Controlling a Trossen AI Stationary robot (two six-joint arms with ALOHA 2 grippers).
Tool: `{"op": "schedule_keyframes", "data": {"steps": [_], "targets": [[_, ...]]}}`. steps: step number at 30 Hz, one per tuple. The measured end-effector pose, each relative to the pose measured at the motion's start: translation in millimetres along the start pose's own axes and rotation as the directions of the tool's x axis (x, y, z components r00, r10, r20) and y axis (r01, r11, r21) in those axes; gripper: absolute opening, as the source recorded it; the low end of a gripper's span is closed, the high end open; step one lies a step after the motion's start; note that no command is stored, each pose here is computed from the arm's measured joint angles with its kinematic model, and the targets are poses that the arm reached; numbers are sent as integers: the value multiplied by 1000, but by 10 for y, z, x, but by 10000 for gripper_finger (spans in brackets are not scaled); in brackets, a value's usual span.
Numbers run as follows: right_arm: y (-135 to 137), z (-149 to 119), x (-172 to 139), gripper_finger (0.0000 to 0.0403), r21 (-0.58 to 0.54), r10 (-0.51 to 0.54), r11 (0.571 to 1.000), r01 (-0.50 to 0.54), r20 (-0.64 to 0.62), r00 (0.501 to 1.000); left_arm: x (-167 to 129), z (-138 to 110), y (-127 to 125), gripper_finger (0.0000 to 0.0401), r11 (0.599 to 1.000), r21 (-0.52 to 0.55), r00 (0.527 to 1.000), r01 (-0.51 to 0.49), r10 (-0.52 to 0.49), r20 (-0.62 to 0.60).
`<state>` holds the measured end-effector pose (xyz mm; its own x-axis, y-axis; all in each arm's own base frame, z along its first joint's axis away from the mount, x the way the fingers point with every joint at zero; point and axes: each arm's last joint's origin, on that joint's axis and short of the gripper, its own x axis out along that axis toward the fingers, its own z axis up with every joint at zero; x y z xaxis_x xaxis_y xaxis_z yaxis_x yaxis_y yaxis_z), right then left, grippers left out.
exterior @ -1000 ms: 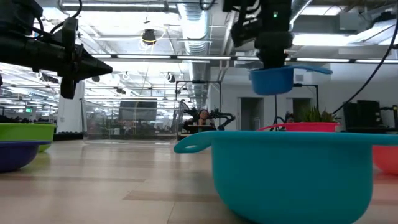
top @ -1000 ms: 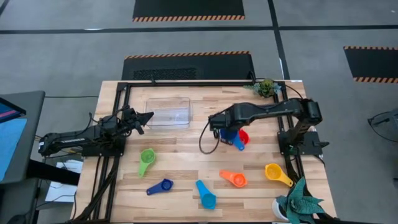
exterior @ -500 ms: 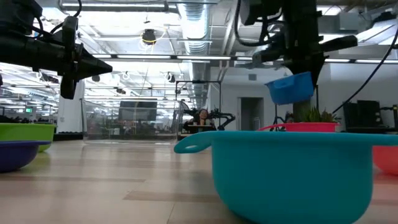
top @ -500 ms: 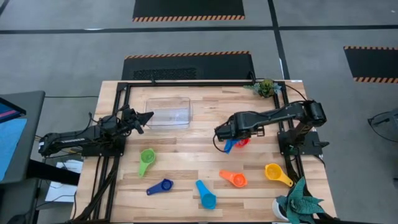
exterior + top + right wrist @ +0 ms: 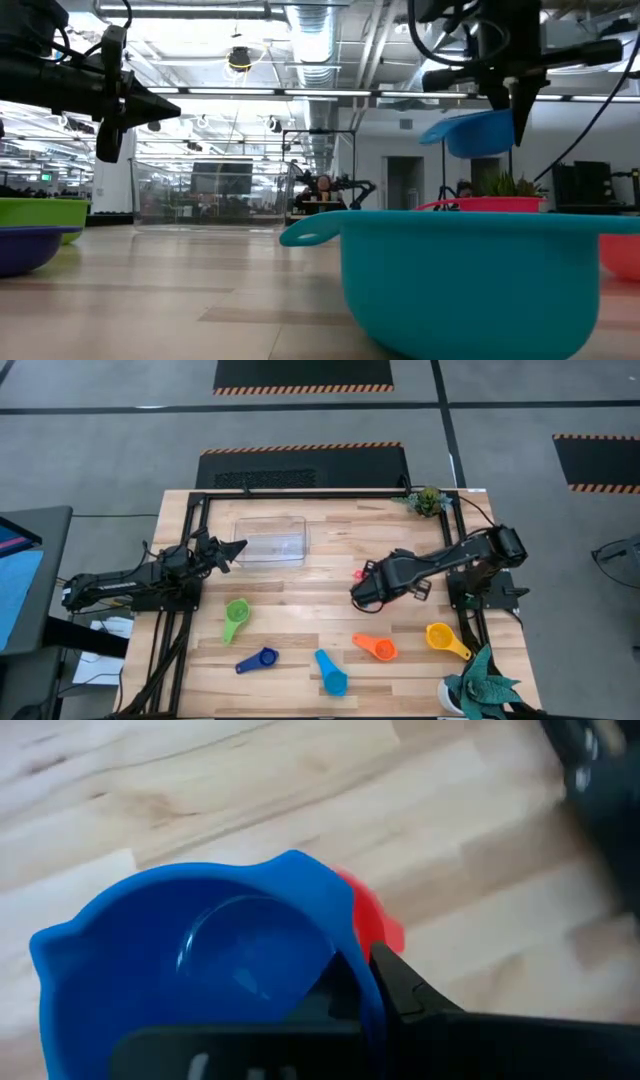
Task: Nest measuring cups in basket
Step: Stack the blue measuring cup on top of the red measuring cup
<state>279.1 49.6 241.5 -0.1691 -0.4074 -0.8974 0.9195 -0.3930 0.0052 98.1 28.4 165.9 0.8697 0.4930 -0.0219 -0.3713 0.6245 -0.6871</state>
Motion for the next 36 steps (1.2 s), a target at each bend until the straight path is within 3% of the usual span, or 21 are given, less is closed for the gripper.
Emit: {"op": "schedule_keyframes", "data": {"steps": [10,14,20,29,36], "targets": [[184,34,52,10,161,68,986,-52,-95,993,0,0,0,0,1000,1,1000,0,0,0],[243,119,111,7,198,33,980,-11,-109,993,0,0,0,0,1000,1,1000,0,0,0],[244,170,141,8,219,-59,970,105,-203,977,0,0,0,0,1000,1,1000,0,0,0],[241,315,196,15,235,-143,954,185,-184,972,0,0,0,0,1000,1,1000,0,0,0],[127,190,125,16,167,-188,961,222,-197,962,0,0,0,0,1000,1,1000,0,0,0]]}}
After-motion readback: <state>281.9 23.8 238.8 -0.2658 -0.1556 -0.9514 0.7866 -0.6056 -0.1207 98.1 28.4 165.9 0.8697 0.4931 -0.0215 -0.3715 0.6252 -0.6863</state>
